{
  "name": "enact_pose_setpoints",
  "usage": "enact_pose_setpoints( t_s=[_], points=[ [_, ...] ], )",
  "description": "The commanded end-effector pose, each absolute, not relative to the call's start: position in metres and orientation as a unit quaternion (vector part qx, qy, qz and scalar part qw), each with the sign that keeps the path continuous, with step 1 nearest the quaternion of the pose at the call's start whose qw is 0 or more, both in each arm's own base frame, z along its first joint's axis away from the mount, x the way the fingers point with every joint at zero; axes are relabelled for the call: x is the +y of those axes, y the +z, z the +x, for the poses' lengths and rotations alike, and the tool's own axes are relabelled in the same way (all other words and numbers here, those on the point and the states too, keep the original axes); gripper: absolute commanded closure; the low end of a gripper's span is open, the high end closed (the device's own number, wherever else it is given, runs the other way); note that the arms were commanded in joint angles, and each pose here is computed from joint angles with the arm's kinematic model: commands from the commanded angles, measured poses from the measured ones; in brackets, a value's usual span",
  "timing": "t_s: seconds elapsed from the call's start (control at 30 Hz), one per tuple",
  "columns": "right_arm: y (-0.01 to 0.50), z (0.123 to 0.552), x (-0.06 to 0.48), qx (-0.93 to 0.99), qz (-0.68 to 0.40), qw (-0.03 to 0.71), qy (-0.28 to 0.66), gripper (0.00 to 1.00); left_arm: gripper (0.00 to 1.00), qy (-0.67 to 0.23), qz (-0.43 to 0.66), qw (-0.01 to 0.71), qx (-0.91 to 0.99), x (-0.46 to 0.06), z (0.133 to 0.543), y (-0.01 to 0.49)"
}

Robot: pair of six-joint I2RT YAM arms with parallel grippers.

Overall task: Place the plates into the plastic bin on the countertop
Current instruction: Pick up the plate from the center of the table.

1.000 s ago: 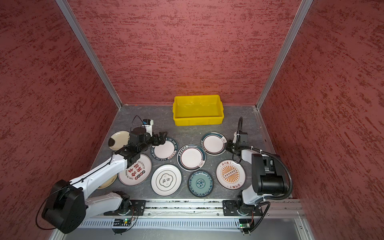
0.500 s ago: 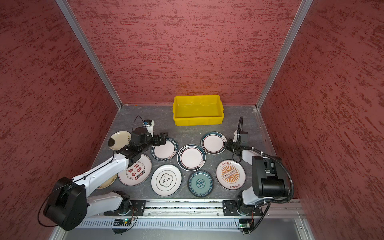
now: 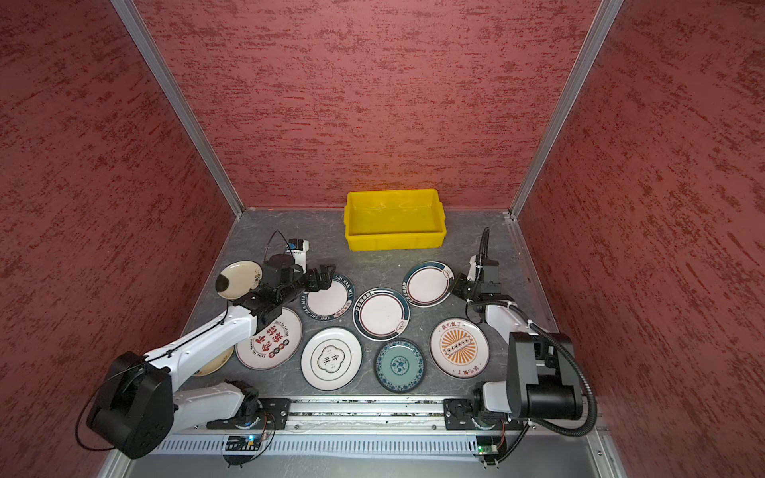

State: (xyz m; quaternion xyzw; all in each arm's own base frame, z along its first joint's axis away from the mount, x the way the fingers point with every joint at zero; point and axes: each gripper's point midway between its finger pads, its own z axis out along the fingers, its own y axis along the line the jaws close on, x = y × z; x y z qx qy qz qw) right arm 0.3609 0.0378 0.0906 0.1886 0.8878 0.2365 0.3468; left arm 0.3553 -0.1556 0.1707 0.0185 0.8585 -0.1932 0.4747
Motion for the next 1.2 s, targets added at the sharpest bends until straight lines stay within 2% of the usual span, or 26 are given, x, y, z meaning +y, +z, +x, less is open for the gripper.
enact_pose_setpoints(
  t_s=[0.0, 1.17],
  points=[
    [0.102, 0.357, 0.038, 0.88, 0.192, 0.357, 0.247, 1.0, 0.01, -0.199, 0.015, 0.494, 0.846, -0.157, 0.358, 0.187],
    [0.223, 0.348, 0.078, 0.777, 0.158, 0.432, 0.429, 1.0, 0.01, -0.209, 0.039, 0.519, 0.828, -0.156, 0.341, 0.199]
  ],
)
